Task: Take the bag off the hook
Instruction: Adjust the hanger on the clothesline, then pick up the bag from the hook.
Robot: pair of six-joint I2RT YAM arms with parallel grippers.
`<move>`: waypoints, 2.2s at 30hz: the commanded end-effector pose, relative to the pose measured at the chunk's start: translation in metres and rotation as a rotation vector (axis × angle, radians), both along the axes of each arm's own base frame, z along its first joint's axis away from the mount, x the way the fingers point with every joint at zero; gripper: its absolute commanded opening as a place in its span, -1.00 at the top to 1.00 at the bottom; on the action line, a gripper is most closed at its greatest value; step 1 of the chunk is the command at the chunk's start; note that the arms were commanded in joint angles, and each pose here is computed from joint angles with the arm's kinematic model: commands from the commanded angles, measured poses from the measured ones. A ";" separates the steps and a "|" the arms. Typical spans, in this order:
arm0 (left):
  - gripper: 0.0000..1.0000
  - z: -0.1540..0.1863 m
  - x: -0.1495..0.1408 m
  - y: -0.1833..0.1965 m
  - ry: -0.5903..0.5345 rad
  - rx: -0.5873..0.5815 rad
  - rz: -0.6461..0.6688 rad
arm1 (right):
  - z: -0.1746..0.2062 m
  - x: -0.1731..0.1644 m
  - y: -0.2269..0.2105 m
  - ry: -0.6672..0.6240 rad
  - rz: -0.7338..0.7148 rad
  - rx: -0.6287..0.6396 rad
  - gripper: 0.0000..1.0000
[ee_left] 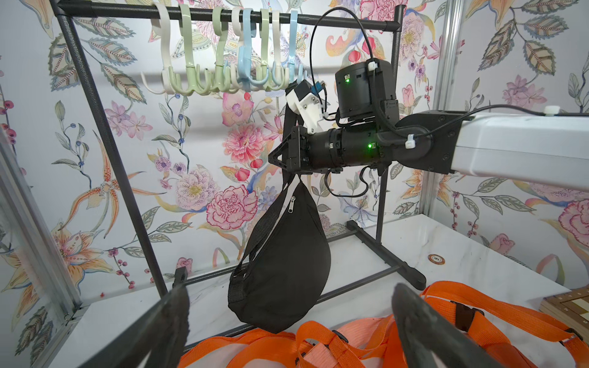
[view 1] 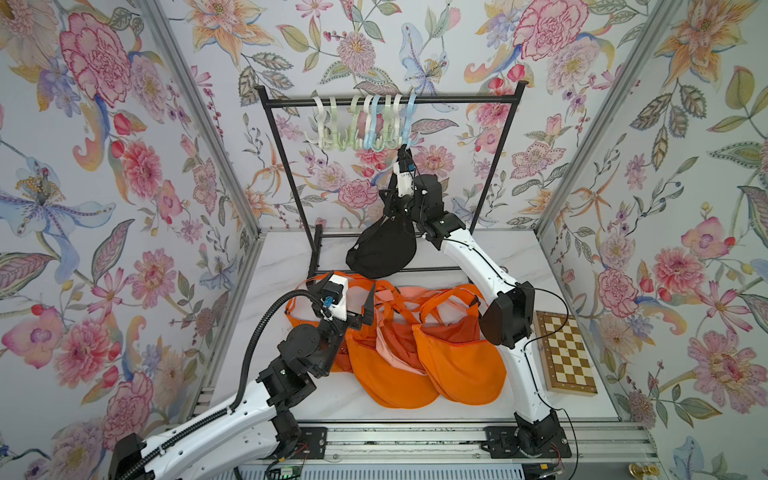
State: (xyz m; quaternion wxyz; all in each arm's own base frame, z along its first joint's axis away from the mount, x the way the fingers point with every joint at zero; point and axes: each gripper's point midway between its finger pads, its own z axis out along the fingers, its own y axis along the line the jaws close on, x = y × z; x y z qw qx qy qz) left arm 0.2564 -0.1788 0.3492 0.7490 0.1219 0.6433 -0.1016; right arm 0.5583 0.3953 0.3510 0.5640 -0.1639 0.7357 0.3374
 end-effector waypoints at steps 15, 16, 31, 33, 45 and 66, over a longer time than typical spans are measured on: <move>-0.99 0.020 0.056 -0.011 -0.120 0.120 0.226 | 0.036 -0.048 -0.017 -0.014 0.086 -0.022 -0.77; -0.99 0.019 0.062 -0.012 -0.123 0.120 0.234 | 0.039 -0.052 -0.020 -0.015 0.089 -0.022 -0.78; -0.99 0.020 0.197 -0.055 -0.145 0.153 0.180 | 0.070 -0.127 -0.125 -0.091 0.065 0.032 -0.86; -0.99 0.019 0.211 -0.062 -0.148 0.168 0.164 | 0.073 -0.125 -0.139 -0.093 0.059 0.035 -0.83; -0.86 0.001 0.292 -0.073 -0.116 0.188 0.182 | 0.052 -0.073 -0.192 -0.075 0.010 0.029 -0.75; 1.00 -0.012 0.365 -0.075 -0.142 0.227 0.120 | 0.019 0.019 -0.148 -0.172 0.133 -0.092 -0.58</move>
